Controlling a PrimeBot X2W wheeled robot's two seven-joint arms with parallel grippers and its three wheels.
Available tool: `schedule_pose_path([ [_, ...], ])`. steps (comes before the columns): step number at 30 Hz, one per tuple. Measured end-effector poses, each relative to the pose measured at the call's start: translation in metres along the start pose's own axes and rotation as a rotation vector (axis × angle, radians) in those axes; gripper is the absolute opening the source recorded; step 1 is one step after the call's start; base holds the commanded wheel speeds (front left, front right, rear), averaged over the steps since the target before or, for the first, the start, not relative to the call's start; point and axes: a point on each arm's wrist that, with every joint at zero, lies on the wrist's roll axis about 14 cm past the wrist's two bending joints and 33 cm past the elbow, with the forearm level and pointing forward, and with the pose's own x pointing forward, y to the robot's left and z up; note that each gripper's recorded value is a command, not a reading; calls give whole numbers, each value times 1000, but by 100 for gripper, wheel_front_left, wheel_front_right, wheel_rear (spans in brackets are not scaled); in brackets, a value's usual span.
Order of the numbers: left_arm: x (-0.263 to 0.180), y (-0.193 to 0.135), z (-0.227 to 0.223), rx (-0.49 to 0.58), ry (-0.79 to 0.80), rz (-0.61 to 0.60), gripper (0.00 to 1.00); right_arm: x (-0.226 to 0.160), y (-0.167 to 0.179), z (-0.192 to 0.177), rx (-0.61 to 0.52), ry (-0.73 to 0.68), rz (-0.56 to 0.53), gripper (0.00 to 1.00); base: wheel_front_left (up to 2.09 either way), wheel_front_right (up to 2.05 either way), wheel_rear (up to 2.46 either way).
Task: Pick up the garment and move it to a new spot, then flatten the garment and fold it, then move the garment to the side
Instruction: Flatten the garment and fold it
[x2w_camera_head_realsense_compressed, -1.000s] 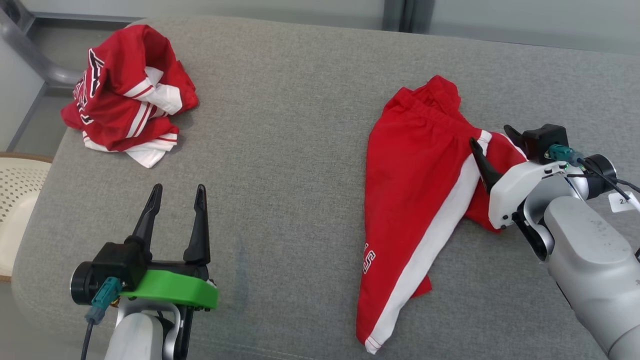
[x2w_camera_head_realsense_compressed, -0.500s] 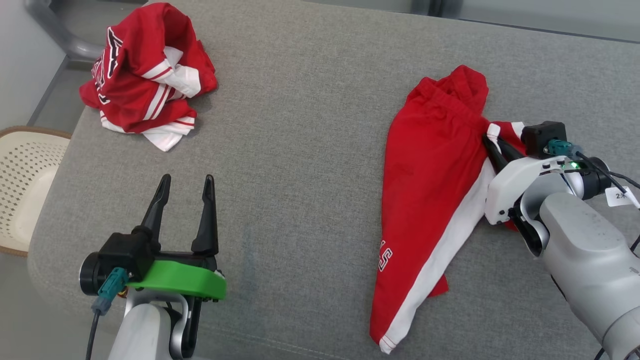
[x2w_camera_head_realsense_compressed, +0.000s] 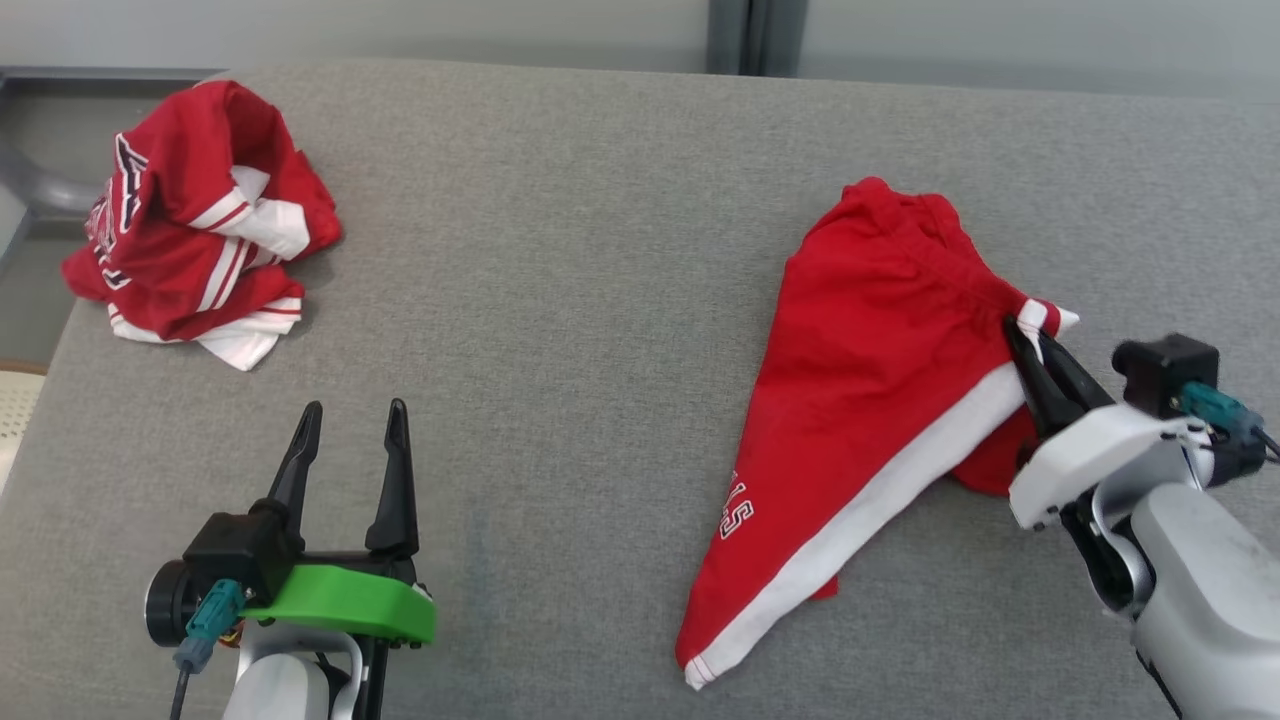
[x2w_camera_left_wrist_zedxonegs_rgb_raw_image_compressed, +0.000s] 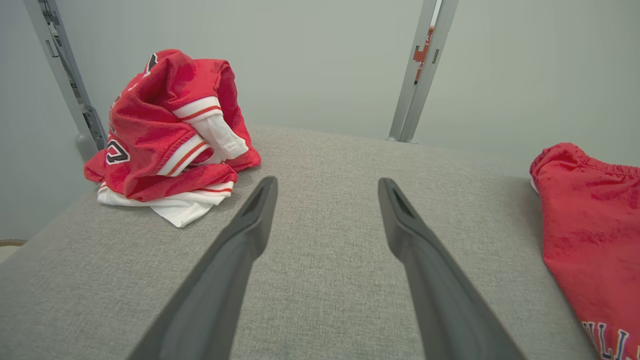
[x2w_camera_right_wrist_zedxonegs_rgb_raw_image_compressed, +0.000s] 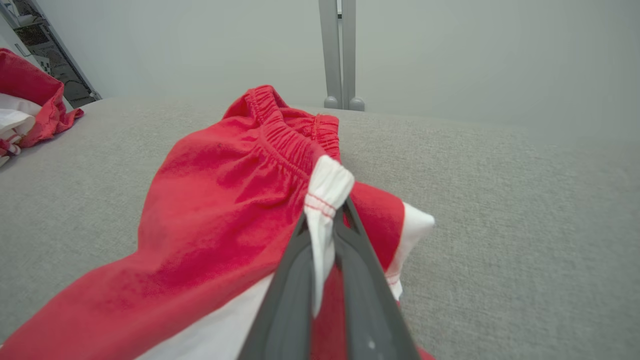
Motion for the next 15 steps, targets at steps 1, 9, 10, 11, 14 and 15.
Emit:
schedule_pose_path([
  [1, 0, -3, -1, 0, 2, -9, 100, -9, -4, -1, 12, -6, -19, 0, 0, 0, 0],
  [9, 9, -30, -1, -14, -3, -88, 100, -91, -18, -39, 121, 21, -175, 100, 0, 0, 0],
  [10, 10, -32, -1, -15, -3, -95, 100, -96, -18, -42, 125, 25, -184, 100, 0, 0, 0],
  [11, 10, -34, -1, -14, -2, -100, 100, -99, -19, -42, 123, 24, -191, 100, 0, 0, 0],
  [14, 11, -38, -1, -14, -4, -114, 100, -103, -24, -30, 110, -15, -213, 100, 0, 0, 0],
  [15, 11, -38, -1, -13, -5, -116, 100, -103, -25, -26, 103, -28, -215, 100, 0, 0, 0],
])
